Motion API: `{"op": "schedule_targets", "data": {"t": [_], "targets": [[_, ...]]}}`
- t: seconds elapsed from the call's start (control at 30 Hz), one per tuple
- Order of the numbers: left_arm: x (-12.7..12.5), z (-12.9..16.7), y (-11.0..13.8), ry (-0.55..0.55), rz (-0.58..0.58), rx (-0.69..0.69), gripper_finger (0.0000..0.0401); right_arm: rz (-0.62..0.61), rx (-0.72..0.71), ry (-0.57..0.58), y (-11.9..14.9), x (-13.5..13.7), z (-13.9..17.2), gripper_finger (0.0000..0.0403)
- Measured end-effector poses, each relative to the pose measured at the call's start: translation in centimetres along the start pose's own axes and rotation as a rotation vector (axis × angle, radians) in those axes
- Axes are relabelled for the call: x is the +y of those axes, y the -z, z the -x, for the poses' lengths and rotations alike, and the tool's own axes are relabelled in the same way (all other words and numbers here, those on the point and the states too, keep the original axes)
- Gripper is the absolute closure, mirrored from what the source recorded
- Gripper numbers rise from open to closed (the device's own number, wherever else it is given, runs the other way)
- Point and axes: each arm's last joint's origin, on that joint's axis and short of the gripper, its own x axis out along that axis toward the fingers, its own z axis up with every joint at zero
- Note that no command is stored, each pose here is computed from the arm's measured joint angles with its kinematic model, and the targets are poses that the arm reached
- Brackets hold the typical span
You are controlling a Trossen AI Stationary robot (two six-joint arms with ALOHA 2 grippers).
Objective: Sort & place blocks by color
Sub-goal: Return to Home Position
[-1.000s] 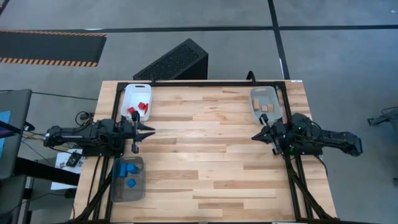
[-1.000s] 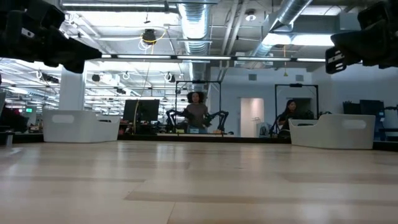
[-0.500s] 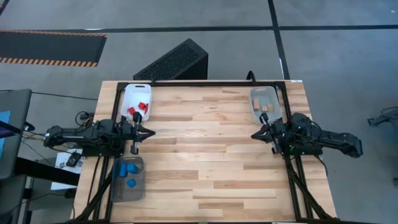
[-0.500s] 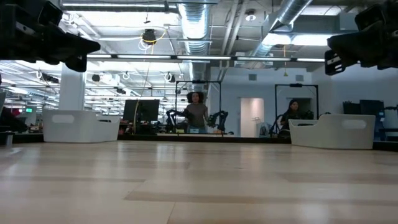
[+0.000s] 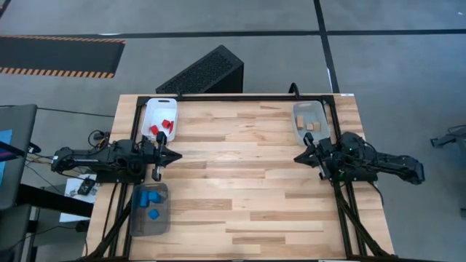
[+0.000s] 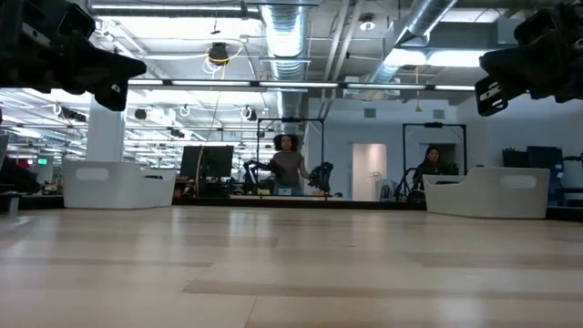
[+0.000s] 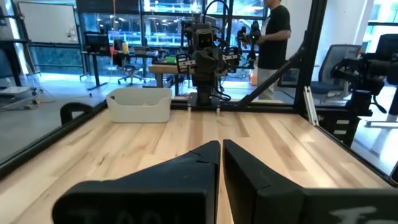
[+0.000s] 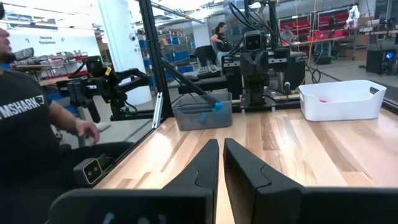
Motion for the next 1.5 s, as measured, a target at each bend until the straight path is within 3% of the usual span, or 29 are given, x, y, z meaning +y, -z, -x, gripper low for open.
{"op": "schedule_targets", "data": {"t": [1.5], "targets": [[0.0, -0.01, 0.07, 0.0, -0.004, 0.001, 0.0392, 0.0, -0.002, 0.0, 0.0, 0.0, 0.0, 0.0353]]}}
